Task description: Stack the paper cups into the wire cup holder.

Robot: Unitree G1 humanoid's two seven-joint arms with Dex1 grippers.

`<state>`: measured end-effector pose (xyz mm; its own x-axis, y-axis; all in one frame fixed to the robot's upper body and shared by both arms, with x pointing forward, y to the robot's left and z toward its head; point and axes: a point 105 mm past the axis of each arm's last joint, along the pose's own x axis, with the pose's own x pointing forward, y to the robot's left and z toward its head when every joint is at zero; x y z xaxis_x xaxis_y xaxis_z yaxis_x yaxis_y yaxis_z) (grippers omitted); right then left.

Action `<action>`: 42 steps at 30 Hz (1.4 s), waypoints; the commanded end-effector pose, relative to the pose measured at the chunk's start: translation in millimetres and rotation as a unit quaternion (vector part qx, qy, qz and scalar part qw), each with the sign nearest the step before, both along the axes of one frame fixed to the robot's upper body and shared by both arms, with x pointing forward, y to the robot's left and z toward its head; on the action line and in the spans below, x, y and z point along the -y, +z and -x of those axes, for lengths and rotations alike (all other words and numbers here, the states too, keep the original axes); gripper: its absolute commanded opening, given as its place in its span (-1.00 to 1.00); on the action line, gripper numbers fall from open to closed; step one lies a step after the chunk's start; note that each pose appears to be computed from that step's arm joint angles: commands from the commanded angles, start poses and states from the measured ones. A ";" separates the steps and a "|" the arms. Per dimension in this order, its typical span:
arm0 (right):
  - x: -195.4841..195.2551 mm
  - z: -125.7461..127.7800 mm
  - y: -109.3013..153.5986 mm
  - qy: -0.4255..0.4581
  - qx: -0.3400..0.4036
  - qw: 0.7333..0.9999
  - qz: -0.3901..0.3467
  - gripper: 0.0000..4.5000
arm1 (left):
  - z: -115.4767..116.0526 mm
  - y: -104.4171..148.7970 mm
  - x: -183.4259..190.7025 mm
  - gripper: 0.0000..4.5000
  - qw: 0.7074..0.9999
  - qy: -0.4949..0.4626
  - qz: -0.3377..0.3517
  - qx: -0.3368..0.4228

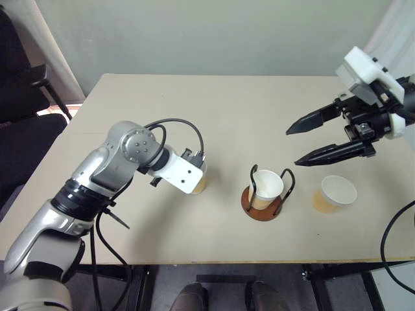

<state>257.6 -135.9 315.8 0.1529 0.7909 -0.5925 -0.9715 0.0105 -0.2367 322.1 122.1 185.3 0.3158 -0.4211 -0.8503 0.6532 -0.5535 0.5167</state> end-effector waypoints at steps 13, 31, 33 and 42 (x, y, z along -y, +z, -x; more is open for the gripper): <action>14.2 1.5 7.4 0.007 0.057 0.997 -0.052 0.54 | 15.8 43.3 2.5 -0.97 0.996 -0.035 0.061 -0.055; 48.2 35.7 2.4 -0.063 0.048 0.993 -0.090 0.54 | 28.0 121.4 62.0 -0.97 0.978 -0.144 0.120 -0.088; 51.0 41.3 2.4 -0.075 0.049 0.992 -0.089 0.54 | 27.7 124.0 70.1 -0.97 0.976 -0.162 0.114 -0.087; 49.5 52.8 -5.3 -0.109 0.062 0.987 -0.100 0.54 | 24.2 129.2 115.2 -0.97 0.964 -0.231 0.100 -0.087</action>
<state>211.7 -186.8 301.9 0.3685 0.8300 -0.4187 -0.9221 0.2692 -0.2779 300.9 8.8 304.0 -0.0842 -0.6538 -0.7519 0.4929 -0.6832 0.5388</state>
